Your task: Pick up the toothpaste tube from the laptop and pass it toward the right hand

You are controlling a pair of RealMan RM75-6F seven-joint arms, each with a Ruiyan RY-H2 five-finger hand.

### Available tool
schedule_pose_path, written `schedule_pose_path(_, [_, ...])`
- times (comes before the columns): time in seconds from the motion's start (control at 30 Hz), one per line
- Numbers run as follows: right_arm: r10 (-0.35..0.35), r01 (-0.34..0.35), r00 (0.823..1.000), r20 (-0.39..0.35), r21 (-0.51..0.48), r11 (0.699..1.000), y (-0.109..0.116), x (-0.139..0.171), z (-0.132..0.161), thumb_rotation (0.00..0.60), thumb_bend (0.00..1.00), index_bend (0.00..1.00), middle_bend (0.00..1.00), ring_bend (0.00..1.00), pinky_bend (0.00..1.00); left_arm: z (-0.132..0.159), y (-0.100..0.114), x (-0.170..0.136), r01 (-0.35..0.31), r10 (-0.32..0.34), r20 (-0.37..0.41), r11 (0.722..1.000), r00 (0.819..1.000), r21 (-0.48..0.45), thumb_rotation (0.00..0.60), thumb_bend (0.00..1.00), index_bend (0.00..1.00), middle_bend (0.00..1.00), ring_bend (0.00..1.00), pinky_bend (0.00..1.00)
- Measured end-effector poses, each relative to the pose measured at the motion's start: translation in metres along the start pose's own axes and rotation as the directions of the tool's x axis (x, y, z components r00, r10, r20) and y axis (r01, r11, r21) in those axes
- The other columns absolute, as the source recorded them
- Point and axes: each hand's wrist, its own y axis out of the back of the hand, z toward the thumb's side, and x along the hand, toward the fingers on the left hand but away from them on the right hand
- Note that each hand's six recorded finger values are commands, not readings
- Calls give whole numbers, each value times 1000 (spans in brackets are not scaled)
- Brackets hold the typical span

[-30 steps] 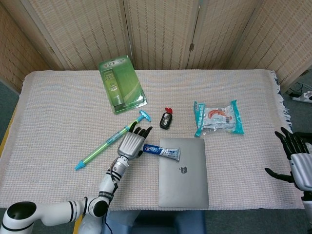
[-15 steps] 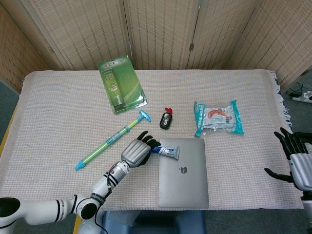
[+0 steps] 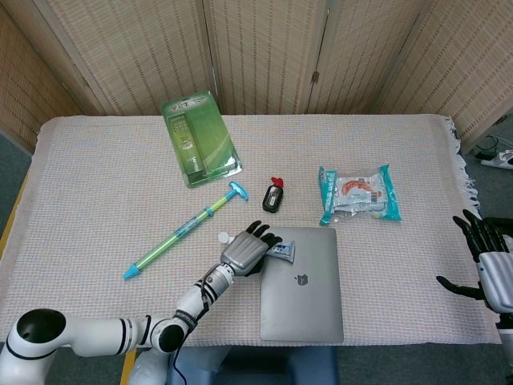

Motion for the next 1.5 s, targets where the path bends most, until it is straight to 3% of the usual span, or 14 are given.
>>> schedule_pose_path(0.1, [0, 0, 1000, 1, -1, 1000, 0, 0, -1, 600, 141, 0, 0, 0, 0, 5, -3, 4, 23, -23, 0, 1000, 1000, 15, 403, 1000, 215, 252, 85, 0])
schedule_pose_path(0.33, [0, 0, 1000, 4, -3, 1000, -1, -1, -2, 600, 141, 0, 0, 0, 0, 12, -6, -4, 46, -48, 37, 998, 998, 46, 379, 1000, 378, 421, 196, 0])
schedule_pose_path(0.53, [3, -3, 1000, -1, -4, 1000, -3, -2, -1, 600, 141, 0, 0, 0, 0, 3, -5, -25, 46, -54, 70, 993, 996, 109, 333, 1000, 426, 476, 232, 0])
schedule_pose_path(0.8, [-1, 0, 1000, -13, -3, 1000, -3, -3, 2, 600, 140, 0, 0, 0, 0, -25, -12, -62, 85, -96, 56, 982, 994, 169, 301, 1000, 423, 479, 236, 0])
schedule_pose_path(1.0, [-1, 1, 1000, -18, -3, 1000, -3, -2, 3, 600, 141, 0, 0, 0, 0, -24, -5, -73, 13, -24, 80, 991, 997, 136, 302, 1000, 339, 441, 175, 0])
schedule_pose_path(1.23, [-3, 3, 1000, -5, -6, 1000, -1, 0, -1, 600, 141, 0, 0, 0, 0, -7, -10, -62, -43, 25, 125, 989, 992, 142, 301, 1000, 251, 335, 85, 0])
schedule_pose_path(1.5, [3, -3, 1000, 0, -10, 1000, -4, 0, -3, 600, 140, 0, 0, 0, 0, 2, -24, -49, -38, 8, 120, 967, 993, 250, 301, 1000, 299, 337, 94, 0])
